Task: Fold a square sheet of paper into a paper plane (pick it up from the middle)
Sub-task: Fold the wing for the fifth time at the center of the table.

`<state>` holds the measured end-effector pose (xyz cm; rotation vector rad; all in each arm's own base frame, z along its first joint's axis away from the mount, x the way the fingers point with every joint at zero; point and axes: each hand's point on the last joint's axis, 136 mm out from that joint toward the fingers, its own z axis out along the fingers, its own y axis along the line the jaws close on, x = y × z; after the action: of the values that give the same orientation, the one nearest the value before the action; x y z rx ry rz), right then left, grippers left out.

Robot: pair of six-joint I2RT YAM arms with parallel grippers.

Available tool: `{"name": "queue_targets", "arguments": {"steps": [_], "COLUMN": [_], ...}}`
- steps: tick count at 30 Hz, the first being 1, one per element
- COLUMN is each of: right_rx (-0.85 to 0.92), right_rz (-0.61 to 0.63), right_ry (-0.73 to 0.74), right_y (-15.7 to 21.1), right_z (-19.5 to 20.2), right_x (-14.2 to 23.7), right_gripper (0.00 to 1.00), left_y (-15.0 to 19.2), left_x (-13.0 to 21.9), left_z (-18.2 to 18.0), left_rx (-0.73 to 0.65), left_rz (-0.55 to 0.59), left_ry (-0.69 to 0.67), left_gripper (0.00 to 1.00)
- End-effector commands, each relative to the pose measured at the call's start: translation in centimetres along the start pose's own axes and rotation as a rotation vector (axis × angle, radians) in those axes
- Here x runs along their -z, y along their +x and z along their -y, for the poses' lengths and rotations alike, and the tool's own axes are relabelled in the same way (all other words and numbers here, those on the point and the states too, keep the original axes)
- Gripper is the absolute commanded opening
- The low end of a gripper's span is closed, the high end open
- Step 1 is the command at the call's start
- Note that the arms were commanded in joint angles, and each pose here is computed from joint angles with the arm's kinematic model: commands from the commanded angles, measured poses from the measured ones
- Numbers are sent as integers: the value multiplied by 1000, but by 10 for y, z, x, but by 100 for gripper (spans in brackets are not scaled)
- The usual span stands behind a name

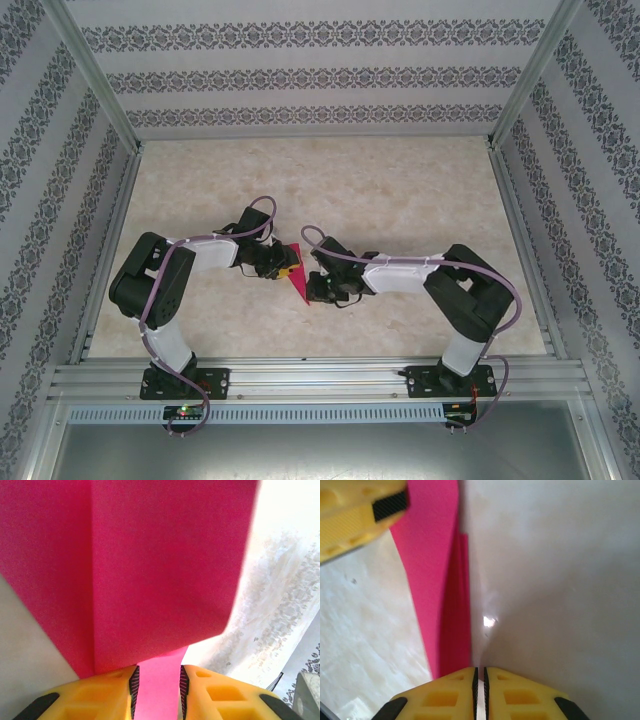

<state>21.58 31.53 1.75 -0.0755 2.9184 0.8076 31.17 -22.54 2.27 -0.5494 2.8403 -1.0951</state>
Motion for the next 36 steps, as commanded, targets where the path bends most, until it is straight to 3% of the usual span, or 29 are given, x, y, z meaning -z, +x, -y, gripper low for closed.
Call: {"name": "queue_targets", "arguments": {"steps": [1, 6, 10, 13, 19, 36], "right_rx": [27, 34, 3, -32, -81, -164], "right_rz": [32, 120, 65, 38, 11, -118], "right_ry": [49, -110, -303, -382, -402, -187], "right_y": [1, -19, -24, -29, -35, 9], "right_z": [5, -28, -62, -73, -69, 3], "right_x": [21, 43, 31, 16, -2, -30], "right_gripper": [16, 17, 4, 0, 0, 0], "left_y": [9, 9, 9, 9, 10, 9], "left_x": [-8, -8, -8, -8, -9, -9], "left_z": [-45, -45, -46, -45, -45, -47], "left_rx": [58, 59, 60, 58, 57, 64], "left_rz": [-16, -17, -19, -20, -28, -26], "left_ry": [-167, -170, -170, -169, -169, -178], "left_gripper": [32, 32, 32, 32, 32, 32]}}
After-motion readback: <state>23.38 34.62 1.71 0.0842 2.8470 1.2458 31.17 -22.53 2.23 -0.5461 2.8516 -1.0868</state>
